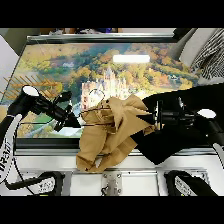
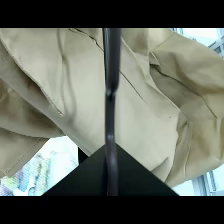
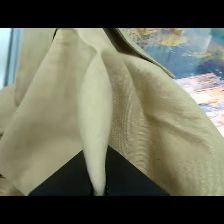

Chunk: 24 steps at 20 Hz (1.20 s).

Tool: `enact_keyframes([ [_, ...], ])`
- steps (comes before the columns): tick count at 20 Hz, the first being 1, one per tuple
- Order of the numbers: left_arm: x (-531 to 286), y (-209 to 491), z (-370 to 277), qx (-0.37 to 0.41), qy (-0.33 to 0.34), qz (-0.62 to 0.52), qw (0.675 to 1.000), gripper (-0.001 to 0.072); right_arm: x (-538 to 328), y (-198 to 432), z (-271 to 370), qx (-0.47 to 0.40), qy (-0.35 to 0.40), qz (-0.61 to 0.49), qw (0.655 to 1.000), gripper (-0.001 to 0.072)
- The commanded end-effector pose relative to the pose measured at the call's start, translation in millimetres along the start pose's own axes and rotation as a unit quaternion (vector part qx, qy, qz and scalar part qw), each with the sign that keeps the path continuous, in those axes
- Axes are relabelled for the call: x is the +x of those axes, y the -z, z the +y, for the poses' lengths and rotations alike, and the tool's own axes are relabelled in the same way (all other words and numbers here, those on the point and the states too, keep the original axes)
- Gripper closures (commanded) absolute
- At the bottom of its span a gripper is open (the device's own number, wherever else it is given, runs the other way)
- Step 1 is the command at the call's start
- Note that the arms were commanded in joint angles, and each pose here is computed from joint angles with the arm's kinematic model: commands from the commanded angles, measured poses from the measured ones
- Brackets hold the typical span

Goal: Fold the clothes and pants, and hang the long-sleeved shirts on hangers.

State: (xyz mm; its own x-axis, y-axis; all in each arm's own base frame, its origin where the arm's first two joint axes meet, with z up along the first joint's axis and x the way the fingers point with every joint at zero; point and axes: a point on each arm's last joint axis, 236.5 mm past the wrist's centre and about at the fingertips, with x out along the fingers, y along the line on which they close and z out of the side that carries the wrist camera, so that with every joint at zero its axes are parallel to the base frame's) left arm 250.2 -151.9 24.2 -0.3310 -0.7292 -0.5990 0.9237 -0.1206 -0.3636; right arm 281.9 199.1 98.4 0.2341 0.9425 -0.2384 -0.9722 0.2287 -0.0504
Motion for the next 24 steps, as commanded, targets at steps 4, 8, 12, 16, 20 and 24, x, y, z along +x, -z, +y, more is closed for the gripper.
enact_keyframes([
  [4, 0.1, -1.5, -1.1, -0.019, 0.002, -0.003, 1.0, 0.0694, 0.1, 3.2, -3.3, -0.03, 0.007, 0.007, 0.999, 0.0695],
  [8, 0.0, -1.0, 4.0, -0.079, -0.008, -0.003, 0.997, 0.0693, 0.1, 3.2, -3.4, -0.021, 0.007, 0.006, 1.0, 0.0696],
  [12, -0.3, -1.1, 7.9, -0.17, -0.017, -0.005, 0.985, 0.0298, 0.1, 3.2, -3.4, -0.013, 0.007, 0.006, 1.0, 0.0696],
  [16, -4.5, 0.2, 13.8, -0.215, -0.03, -0.01, 0.976, 0.0298, 0.1, 3.1, -3.4, -0.006, 0.007, 0.006, 1.0, 0.0696],
  [20, -43.0, 1.0, 39.8, -0.325, -0.096, -0.04, 0.94, 0.0299, 0.1, 2.8, -3.3, 0.008, 0.007, 0.006, 1.0, 0.0697],
  [24, -95.7, 3.4, 57.4, -0.393, -0.163, -0.083, 0.901, 0.0301, -0.1, -1.4, -4.7, 0.014, 0.011, -0.002, 1.0, 0.0697],
])
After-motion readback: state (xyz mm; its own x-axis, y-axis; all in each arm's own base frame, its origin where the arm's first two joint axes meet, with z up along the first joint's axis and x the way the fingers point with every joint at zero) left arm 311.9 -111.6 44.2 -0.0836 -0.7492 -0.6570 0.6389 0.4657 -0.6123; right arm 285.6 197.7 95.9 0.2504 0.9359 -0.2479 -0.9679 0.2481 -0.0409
